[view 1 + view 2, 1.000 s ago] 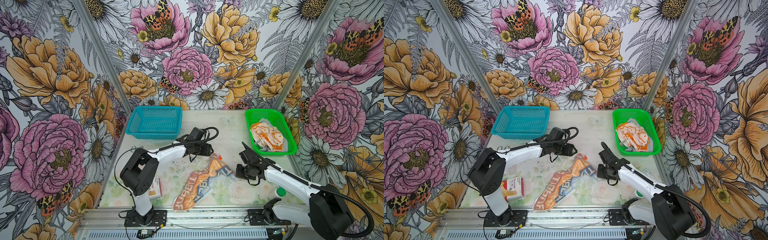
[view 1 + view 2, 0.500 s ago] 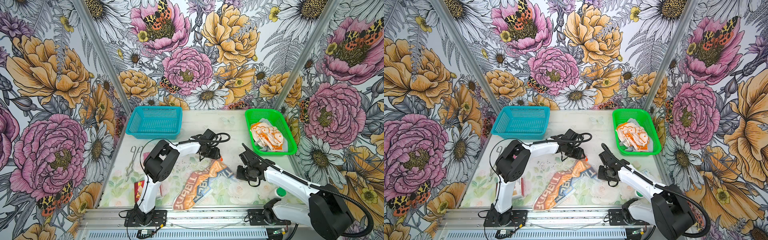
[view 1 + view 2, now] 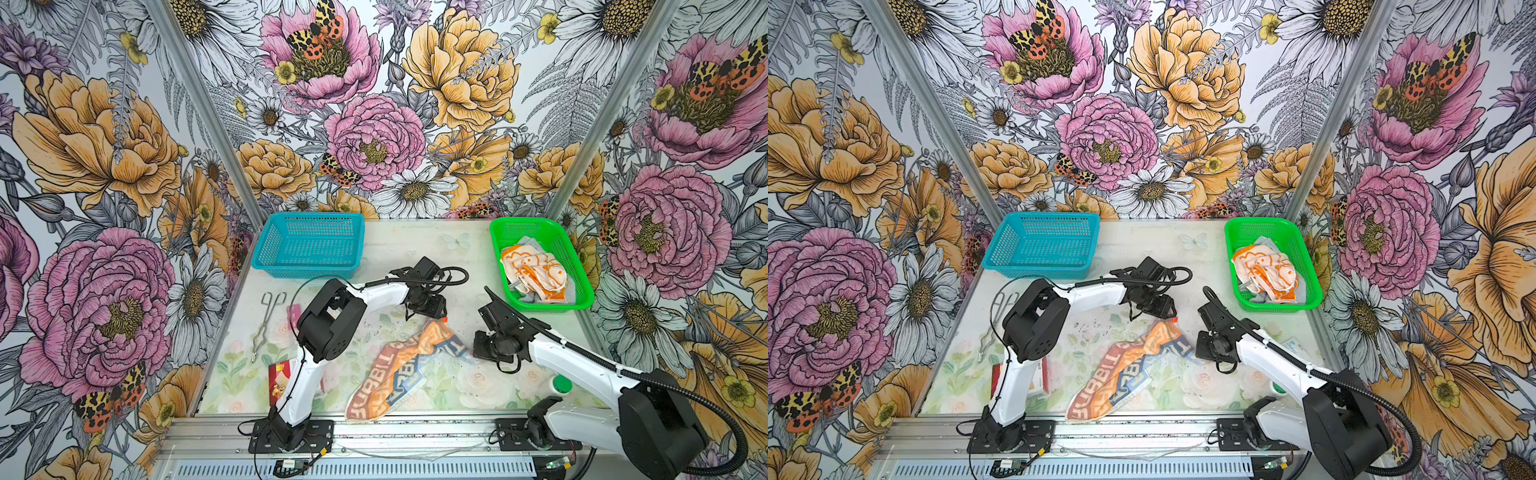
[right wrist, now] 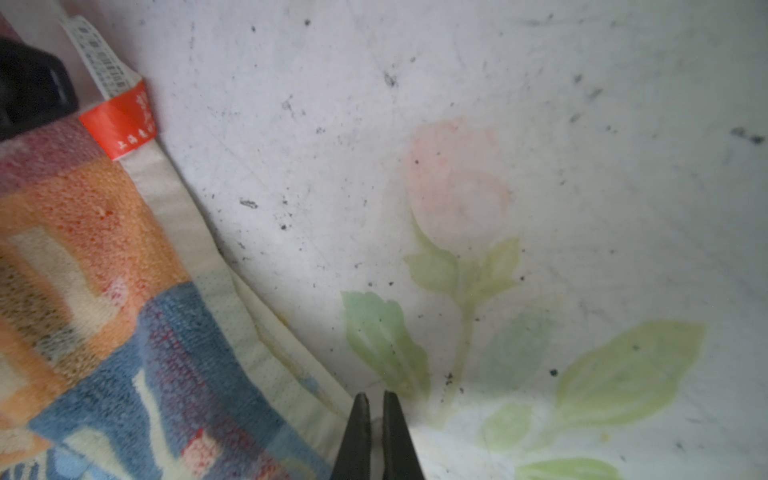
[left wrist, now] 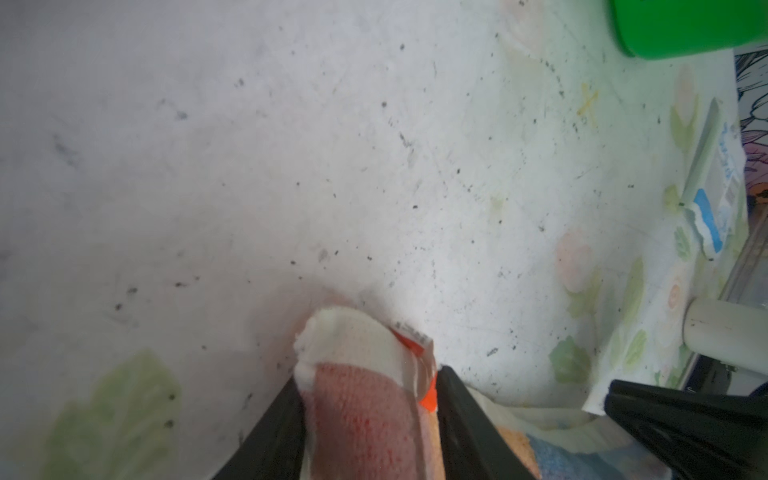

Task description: Fold and stack the towels

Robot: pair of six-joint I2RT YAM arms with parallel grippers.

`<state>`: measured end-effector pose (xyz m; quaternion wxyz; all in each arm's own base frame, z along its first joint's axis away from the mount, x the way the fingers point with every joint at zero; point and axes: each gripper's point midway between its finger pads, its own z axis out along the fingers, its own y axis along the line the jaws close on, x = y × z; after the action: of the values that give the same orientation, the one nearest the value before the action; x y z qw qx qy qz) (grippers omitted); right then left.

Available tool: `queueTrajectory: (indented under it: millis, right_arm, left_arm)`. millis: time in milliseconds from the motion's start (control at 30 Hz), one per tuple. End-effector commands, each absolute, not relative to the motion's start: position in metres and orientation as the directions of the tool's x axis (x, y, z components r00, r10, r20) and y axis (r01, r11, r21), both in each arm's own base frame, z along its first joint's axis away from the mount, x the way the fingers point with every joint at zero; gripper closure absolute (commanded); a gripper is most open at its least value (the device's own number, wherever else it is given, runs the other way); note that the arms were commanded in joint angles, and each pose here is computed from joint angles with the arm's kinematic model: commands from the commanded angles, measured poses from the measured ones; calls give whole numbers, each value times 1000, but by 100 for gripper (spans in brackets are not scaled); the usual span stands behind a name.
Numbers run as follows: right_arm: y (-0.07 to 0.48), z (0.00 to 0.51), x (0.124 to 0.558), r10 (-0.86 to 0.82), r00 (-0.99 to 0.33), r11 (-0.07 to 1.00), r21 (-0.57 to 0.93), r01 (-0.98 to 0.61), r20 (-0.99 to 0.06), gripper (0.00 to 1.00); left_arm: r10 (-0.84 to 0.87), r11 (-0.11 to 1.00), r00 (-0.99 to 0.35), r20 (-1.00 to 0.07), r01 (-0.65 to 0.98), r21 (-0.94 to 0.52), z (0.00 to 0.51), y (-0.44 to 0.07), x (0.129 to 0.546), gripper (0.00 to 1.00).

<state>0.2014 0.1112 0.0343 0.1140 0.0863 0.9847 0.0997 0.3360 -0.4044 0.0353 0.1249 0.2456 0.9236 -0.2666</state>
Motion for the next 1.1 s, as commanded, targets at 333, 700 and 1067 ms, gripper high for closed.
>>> queueTrajectory:
  millis: [333,700,1067]
  right_arm:
    - [114,46,206,184,-952,964,234,126,-245,100]
    - [126,81,231,107,-937,968,250,23,-331,100]
    - [139,262,307,-6,-753,951,229,-208,-658,100]
  left_arm:
    - [475,735,-833,-283,553,-393,17,-402,319,70]
    - [412,765,-803,-430,562,-316,81,-382,349,100]
    - [240,770,-551,-799,610,-189,279,-327,377,100]
